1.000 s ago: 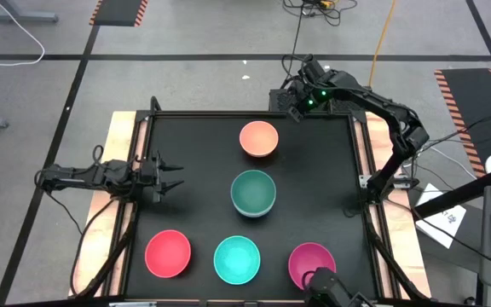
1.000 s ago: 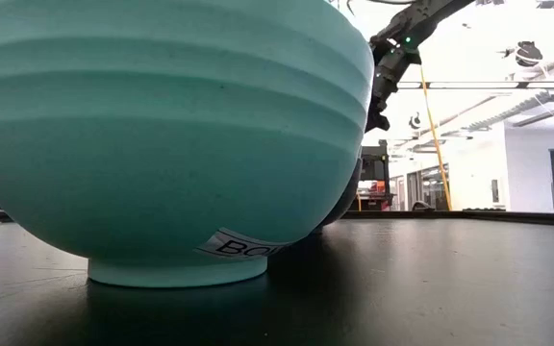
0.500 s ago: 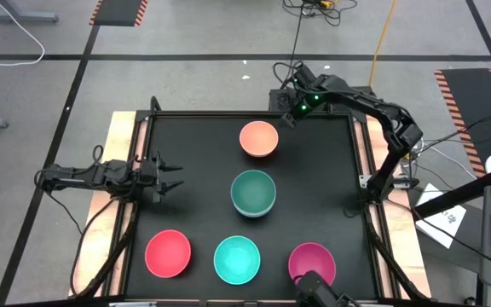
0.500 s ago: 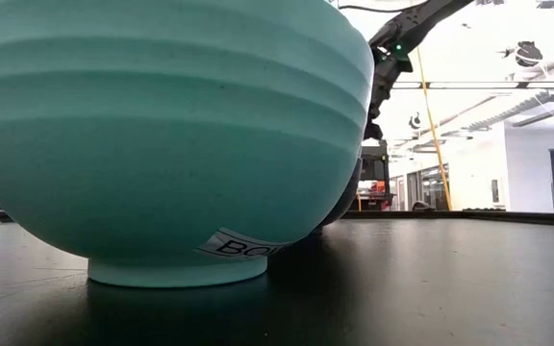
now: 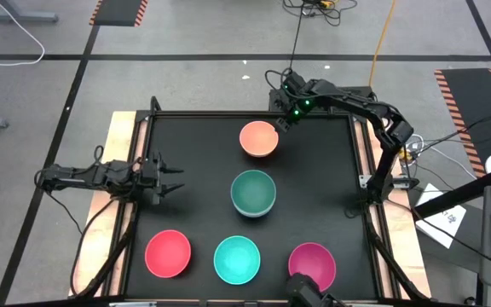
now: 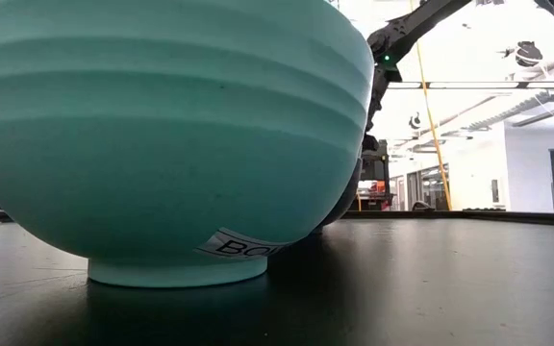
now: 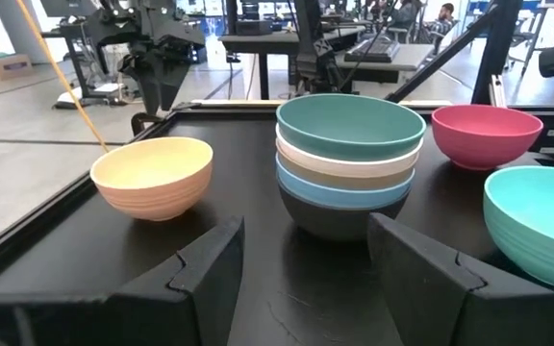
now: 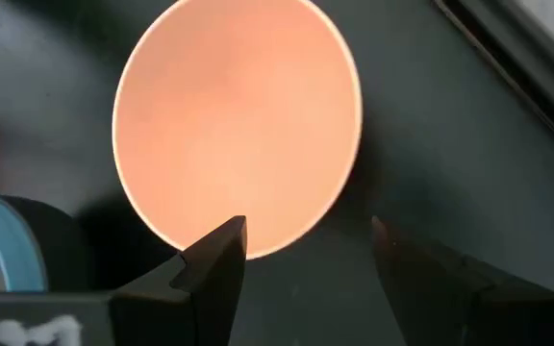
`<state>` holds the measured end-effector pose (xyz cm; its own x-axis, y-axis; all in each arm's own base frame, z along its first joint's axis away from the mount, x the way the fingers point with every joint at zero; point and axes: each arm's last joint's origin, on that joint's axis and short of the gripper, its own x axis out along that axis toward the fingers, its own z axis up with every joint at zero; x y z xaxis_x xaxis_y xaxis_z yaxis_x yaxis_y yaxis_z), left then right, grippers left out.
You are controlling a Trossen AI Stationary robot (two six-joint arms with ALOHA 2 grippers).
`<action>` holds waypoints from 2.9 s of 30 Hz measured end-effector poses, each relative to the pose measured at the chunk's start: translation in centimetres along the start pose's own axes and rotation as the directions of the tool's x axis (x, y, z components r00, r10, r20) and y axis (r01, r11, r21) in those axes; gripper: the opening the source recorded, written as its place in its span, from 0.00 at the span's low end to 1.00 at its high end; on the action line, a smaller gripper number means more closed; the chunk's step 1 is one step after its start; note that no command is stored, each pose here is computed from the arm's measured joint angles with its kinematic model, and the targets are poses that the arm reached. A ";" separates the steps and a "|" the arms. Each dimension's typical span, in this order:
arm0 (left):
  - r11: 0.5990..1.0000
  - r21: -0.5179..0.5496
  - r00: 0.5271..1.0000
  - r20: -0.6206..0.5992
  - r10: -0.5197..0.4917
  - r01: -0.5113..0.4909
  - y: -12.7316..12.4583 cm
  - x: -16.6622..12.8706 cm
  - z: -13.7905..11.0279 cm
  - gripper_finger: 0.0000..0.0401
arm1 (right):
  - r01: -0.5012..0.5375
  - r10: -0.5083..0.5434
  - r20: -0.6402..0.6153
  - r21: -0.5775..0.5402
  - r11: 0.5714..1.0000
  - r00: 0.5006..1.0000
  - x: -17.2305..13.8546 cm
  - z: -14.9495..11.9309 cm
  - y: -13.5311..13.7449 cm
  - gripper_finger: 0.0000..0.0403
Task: Nest bowls inside each other
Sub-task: Stack the orange bowl on the green bowl
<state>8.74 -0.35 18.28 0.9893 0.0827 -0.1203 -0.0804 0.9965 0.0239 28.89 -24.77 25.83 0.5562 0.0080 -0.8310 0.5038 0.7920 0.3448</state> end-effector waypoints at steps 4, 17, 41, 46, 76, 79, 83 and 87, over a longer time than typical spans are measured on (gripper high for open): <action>1.000 0.016 1.000 0.000 -0.011 0.011 0.0 0.0 0.0 0.56 | -0.007 0.007 -0.002 0.001 1.000 1.000 0.4 0.0 0.4 0.54; 0.998 0.031 0.998 -0.004 -0.055 0.055 -0.2 0.0 0.0 0.56 | 0.022 -0.015 -0.092 0.074 0.997 0.996 2.8 -0.5 0.0 0.54; 0.989 0.017 0.989 -0.041 -0.146 0.146 -0.4 0.0 -0.4 0.56 | 0.002 -0.002 -0.093 0.009 1.000 0.996 5.5 1.9 0.1 0.38; 0.987 0.026 0.986 -0.061 -0.155 0.157 -0.4 0.0 -0.6 0.56 | 0.003 0.000 -0.157 0.023 1.000 0.988 7.2 2.6 -0.1 0.37; 0.986 -0.010 0.983 -0.072 -0.169 0.168 -0.5 -0.1 -0.7 0.56 | 0.068 -0.083 -0.056 -0.229 0.971 0.995 -5.8 3.6 11.6 0.00; 0.986 -0.006 0.983 -0.073 -0.166 0.166 -0.5 -0.1 -0.7 0.56 | 0.041 -0.051 -0.034 -0.242 0.969 0.998 -7.6 2.5 14.0 0.00; 0.986 0.001 0.983 -0.072 -0.166 0.166 -0.5 -0.1 -0.7 0.56 | 0.020 -0.038 -0.070 -0.245 0.969 0.997 -9.0 1.7 16.1 0.00; 0.983 -0.002 0.981 -0.073 -0.182 0.182 -0.5 -0.1 -0.7 0.56 | 0.037 -0.067 -0.125 -0.225 0.974 0.990 -8.1 1.6 17.2 0.00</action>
<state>8.63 -0.87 17.55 0.9758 -0.0992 -0.1950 0.1012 0.9949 0.0000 34.11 -12.25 39.16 0.4341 0.0313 -0.9003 0.3624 0.9089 0.2063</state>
